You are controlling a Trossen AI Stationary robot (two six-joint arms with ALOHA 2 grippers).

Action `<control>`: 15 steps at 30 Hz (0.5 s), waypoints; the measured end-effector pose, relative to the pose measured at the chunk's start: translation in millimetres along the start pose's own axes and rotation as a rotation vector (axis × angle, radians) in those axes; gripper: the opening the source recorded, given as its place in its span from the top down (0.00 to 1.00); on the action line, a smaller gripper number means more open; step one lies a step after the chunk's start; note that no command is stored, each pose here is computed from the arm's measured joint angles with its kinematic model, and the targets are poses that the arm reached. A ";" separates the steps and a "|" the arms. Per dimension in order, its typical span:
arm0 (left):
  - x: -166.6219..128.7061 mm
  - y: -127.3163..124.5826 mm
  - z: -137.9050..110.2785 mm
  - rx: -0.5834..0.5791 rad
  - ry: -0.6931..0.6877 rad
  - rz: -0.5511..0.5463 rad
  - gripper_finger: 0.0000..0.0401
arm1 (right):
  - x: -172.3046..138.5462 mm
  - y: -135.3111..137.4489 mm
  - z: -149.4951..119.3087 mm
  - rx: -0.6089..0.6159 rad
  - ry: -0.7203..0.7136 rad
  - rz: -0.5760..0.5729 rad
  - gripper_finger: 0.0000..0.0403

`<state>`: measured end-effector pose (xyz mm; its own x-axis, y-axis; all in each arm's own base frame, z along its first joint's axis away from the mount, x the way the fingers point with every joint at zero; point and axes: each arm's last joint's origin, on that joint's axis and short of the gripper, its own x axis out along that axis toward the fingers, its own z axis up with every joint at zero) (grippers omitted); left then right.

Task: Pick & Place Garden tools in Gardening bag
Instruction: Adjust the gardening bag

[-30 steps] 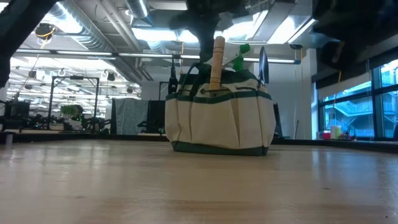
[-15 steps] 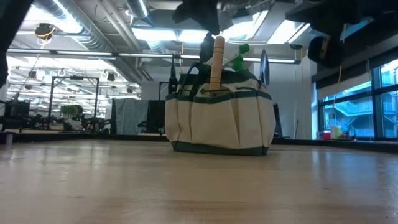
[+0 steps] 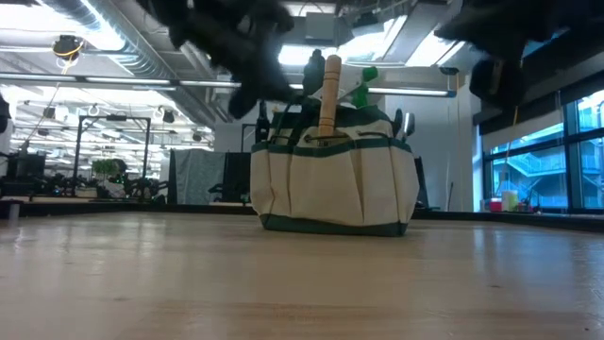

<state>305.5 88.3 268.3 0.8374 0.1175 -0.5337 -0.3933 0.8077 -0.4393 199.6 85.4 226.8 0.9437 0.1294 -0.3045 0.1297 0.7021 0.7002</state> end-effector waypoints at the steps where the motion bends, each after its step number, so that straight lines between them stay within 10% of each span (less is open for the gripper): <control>1: 1.4 9.4 -3.4 -0.004 0.016 -0.022 1.00 | 2.8 -1.1 -3.2 0.005 0.001 -0.022 1.00; 15: 25.3 76.6 -21.7 -0.037 0.113 -0.010 1.00 | 56.0 5.9 -34.1 -0.007 -0.017 -0.179 1.00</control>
<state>288.3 140.6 205.5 0.7944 0.0417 -0.6060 -0.4005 0.7861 -0.4708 242.8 120.7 191.8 0.9107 -0.0103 -0.4128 0.2944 0.7174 0.6314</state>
